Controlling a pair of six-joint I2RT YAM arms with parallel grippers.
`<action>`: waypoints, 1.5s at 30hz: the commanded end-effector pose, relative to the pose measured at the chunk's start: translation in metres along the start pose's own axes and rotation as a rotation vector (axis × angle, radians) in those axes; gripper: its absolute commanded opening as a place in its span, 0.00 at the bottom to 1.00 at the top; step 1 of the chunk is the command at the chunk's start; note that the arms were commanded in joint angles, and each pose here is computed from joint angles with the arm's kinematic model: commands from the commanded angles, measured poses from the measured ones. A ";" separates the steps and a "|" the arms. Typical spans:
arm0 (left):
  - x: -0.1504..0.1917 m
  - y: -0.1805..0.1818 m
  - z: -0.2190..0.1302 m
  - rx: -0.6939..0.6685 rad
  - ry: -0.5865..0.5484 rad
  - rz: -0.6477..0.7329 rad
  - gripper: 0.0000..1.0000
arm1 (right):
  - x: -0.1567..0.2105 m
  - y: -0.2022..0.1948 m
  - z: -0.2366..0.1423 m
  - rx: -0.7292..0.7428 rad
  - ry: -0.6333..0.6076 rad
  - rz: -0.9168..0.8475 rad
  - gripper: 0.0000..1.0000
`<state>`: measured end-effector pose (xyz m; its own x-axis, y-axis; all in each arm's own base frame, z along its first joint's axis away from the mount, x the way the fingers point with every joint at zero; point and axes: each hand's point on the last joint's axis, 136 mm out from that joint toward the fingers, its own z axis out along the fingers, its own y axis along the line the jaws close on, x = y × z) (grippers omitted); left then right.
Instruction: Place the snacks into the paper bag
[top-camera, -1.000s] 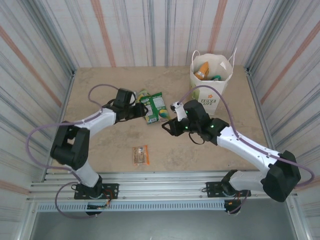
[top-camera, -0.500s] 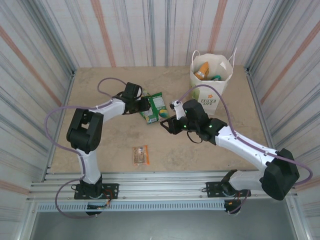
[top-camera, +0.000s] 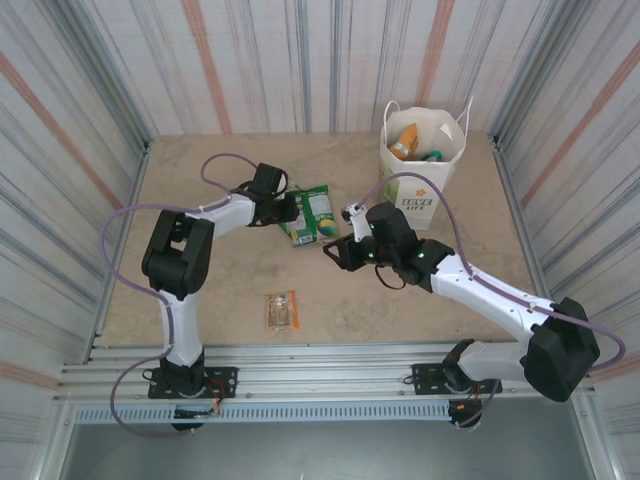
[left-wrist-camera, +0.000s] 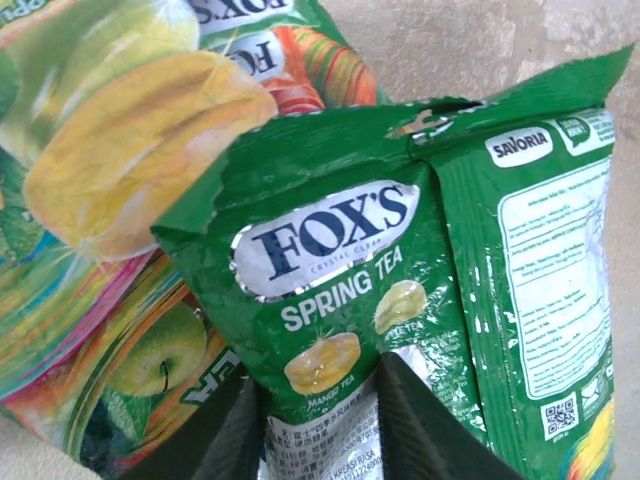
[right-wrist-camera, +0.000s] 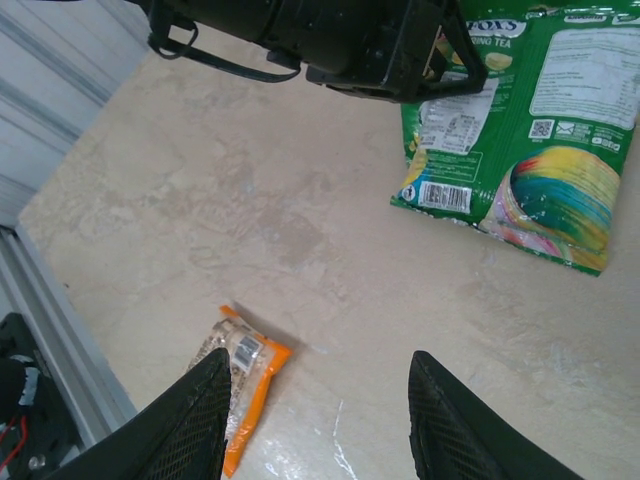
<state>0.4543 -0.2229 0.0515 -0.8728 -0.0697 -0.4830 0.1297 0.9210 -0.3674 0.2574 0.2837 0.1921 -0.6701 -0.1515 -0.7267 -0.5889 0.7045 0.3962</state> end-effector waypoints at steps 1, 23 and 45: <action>0.011 0.006 0.005 -0.014 0.044 0.035 0.24 | -0.001 -0.004 -0.007 0.023 -0.027 0.004 0.49; 0.005 -0.069 -0.108 0.324 -0.149 0.344 0.00 | -0.010 -0.023 -0.049 0.063 -0.183 -0.006 0.52; 0.045 -0.194 -0.288 0.882 -0.425 0.812 0.00 | -0.024 -0.026 -0.081 -0.079 -0.365 -0.058 0.61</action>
<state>0.2739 -0.2892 0.2960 -0.3323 0.1679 -0.9281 0.9099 0.3162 -0.2686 0.2556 0.2116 0.2256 -0.5140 0.0603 -0.8557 -0.6039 0.6830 0.4108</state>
